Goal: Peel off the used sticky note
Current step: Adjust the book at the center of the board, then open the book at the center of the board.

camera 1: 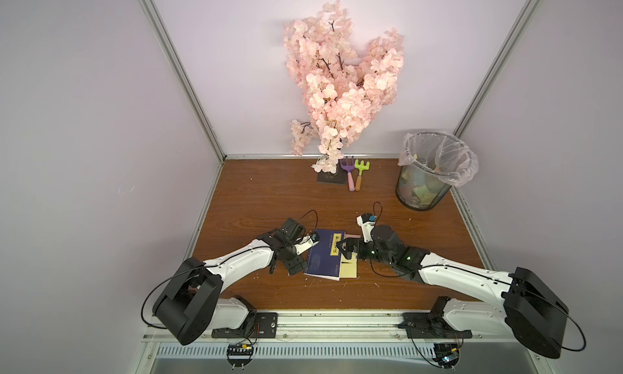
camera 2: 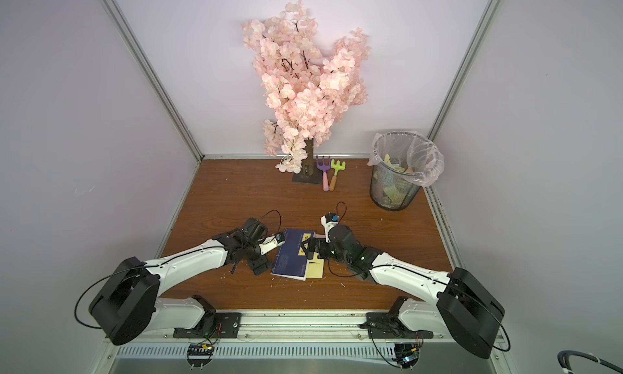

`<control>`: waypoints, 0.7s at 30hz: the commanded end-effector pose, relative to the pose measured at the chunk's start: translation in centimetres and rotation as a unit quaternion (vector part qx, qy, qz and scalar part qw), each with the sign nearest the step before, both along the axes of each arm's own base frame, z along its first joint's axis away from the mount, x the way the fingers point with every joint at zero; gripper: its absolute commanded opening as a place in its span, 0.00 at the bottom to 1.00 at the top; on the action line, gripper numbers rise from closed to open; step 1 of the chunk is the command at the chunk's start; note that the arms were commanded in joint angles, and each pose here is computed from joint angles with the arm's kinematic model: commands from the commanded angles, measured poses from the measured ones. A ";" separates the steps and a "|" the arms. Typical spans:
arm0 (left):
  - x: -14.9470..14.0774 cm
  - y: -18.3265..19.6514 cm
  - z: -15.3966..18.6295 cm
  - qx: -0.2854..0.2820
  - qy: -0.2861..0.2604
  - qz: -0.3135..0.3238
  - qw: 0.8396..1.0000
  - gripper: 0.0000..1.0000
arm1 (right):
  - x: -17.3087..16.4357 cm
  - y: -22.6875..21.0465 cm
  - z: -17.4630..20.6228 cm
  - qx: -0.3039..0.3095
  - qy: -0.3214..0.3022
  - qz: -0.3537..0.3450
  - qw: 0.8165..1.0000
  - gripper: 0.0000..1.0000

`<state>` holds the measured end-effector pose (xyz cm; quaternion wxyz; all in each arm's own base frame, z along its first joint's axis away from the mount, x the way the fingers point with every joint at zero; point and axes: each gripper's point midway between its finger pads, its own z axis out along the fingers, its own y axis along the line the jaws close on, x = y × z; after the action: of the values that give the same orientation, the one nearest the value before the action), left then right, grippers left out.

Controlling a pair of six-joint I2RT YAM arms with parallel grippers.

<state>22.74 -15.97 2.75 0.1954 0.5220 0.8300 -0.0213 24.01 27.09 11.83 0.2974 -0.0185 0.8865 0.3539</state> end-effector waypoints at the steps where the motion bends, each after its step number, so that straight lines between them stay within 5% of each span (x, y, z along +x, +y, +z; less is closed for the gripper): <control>1: -1.8 -1.3 -0.1 -0.022 0.049 -0.013 0.998 0.96 | 0.7 -0.7 0.3 0.014 0.000 -0.026 1.000 0.99; 11: 2.4 -1.3 5.1 -0.043 -0.043 0.015 0.998 1.00 | 1.9 -0.4 0.2 0.016 0.012 -0.016 1.000 0.99; 21: 5.5 -2.8 4.8 -0.112 -0.038 0.045 0.992 1.00 | 3.9 2.3 -0.7 0.011 0.023 0.006 1.000 0.99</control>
<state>28.10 -18.05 8.39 0.2818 0.4671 0.8358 -0.0620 26.86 27.82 9.25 0.2595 0.0048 0.9042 0.3392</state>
